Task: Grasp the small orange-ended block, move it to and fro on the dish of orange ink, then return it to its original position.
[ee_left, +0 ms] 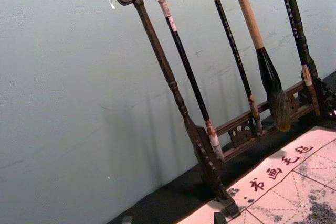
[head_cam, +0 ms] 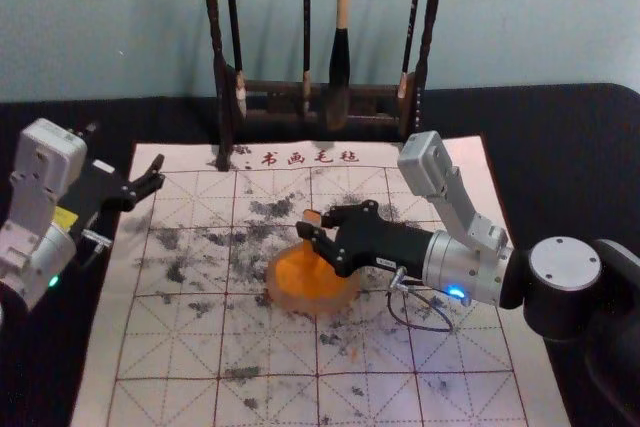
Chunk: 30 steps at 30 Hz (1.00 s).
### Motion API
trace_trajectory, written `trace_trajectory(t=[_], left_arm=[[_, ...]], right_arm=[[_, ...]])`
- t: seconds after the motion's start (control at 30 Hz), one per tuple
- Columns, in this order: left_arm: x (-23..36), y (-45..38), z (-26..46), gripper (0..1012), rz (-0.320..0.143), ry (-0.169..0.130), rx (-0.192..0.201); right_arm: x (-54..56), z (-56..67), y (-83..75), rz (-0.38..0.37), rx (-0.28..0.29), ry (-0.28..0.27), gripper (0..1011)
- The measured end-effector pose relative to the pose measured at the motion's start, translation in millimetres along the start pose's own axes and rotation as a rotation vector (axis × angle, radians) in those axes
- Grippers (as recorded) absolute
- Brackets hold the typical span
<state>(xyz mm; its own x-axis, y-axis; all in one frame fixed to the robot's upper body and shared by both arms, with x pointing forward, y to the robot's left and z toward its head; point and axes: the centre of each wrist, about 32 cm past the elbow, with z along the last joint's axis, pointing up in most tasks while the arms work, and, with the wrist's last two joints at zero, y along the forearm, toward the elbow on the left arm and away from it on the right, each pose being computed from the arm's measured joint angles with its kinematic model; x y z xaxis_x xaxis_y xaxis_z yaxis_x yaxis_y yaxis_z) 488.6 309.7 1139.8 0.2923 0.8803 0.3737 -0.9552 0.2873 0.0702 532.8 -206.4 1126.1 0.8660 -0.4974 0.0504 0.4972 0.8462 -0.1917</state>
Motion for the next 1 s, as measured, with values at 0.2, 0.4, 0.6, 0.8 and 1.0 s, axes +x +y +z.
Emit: trace_trajectory(t=[0.2, 0.4, 0.6, 0.8, 1.0], left_arm=[[0.0, 0.0, 0.0, 1002, 0.000, 0.000, 0.000], [0.0, 0.0, 0.0, 1001, 0.000, 0.000, 0.000], [0.0, 0.0, 0.0, 1001, 0.000, 0.000, 0.000], [0.0, 0.0, 0.0, 1001, 0.000, 0.000, 0.000], [0.0, 0.0, 0.0, 1001, 0.000, 0.000, 0.000]], right_arm=[[-1.0, -0.8, 1.3, 0.004, -0.011, -0.002, 111], [-1.2, -1.6, 2.6, -0.005, -0.015, 0.001, 111], [-0.7, -1.7, 2.8, -0.015, -0.014, 0.002, 111], [0.5, -1.1, 1.4, -0.019, -0.016, -0.002, 111], [1.4, -1.2, -1.9, -0.015, -0.026, -0.008, 111]])
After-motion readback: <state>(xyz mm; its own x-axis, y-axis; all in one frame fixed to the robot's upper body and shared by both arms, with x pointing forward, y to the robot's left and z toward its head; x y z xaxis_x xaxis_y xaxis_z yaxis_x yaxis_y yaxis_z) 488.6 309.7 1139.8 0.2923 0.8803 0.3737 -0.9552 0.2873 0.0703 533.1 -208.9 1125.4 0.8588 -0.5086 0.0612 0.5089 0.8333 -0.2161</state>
